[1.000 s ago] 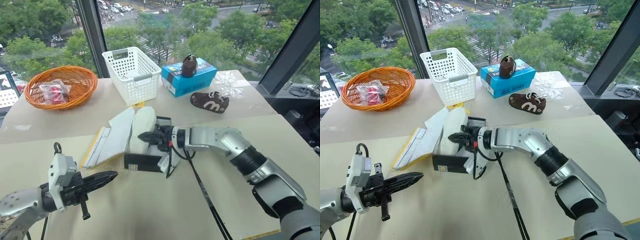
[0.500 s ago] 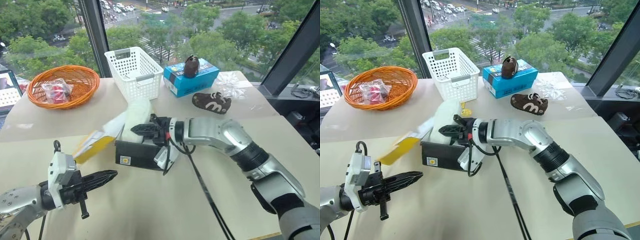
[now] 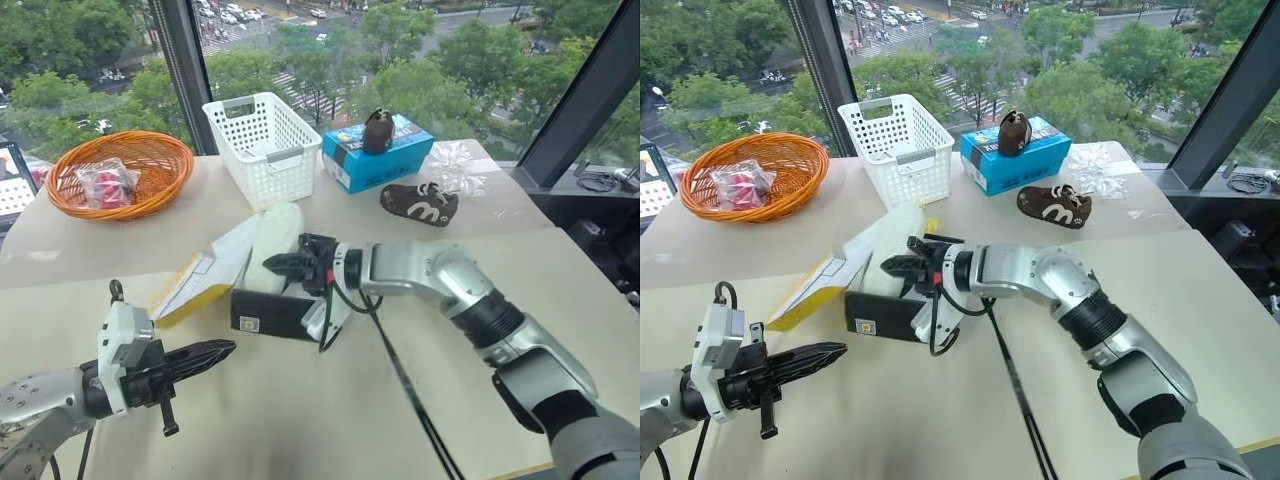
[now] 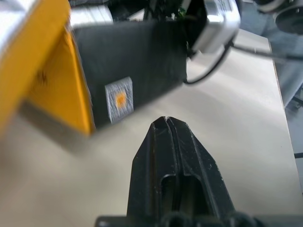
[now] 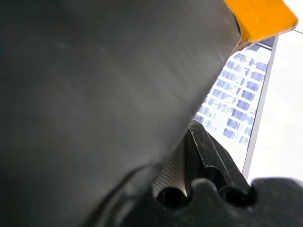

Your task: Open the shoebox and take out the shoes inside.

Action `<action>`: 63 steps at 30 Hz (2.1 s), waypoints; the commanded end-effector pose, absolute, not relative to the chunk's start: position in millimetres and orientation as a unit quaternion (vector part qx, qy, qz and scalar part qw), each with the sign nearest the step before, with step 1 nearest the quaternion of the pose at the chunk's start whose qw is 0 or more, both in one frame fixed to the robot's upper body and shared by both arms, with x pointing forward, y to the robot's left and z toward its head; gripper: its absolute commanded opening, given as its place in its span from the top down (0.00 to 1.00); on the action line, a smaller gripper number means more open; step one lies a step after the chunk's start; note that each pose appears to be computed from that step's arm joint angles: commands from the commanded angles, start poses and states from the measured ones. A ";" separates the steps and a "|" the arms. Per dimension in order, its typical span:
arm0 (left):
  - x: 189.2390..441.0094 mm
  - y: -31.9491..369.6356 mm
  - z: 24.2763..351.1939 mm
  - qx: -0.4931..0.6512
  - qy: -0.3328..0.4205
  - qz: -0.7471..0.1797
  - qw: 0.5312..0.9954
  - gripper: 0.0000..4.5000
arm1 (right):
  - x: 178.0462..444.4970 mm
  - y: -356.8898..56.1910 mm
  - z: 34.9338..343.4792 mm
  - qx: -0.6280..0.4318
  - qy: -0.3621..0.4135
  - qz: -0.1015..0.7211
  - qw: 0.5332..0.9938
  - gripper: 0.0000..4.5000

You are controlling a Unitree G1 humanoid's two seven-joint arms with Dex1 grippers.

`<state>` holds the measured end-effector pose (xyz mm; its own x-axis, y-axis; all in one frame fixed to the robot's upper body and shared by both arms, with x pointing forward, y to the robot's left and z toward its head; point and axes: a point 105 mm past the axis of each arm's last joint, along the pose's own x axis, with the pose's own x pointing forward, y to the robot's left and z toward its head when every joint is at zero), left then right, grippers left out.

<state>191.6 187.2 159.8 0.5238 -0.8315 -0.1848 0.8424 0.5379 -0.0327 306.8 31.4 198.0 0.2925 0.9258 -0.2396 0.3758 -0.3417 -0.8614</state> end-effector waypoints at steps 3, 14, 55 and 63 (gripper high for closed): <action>189.5 193.2 174.6 0.048 0.066 -0.459 0.884 1.00 | 298.8 31.2 221.8 -0.683 -0.463 0.393 0.406 0.88; 187.8 189.6 177.0 0.043 0.058 -0.446 0.892 1.00 | 294.4 37.2 220.2 -0.675 -0.473 0.410 0.391 0.17; 186.9 184.7 175.5 0.043 0.052 -0.444 0.894 1.00 | 333.3 46.5 162.5 -0.719 -0.379 0.569 0.120 0.17; 186.6 185.1 174.7 0.042 0.054 -0.444 0.894 1.00 | 330.0 51.1 167.9 -0.709 -0.389 0.572 0.135 0.47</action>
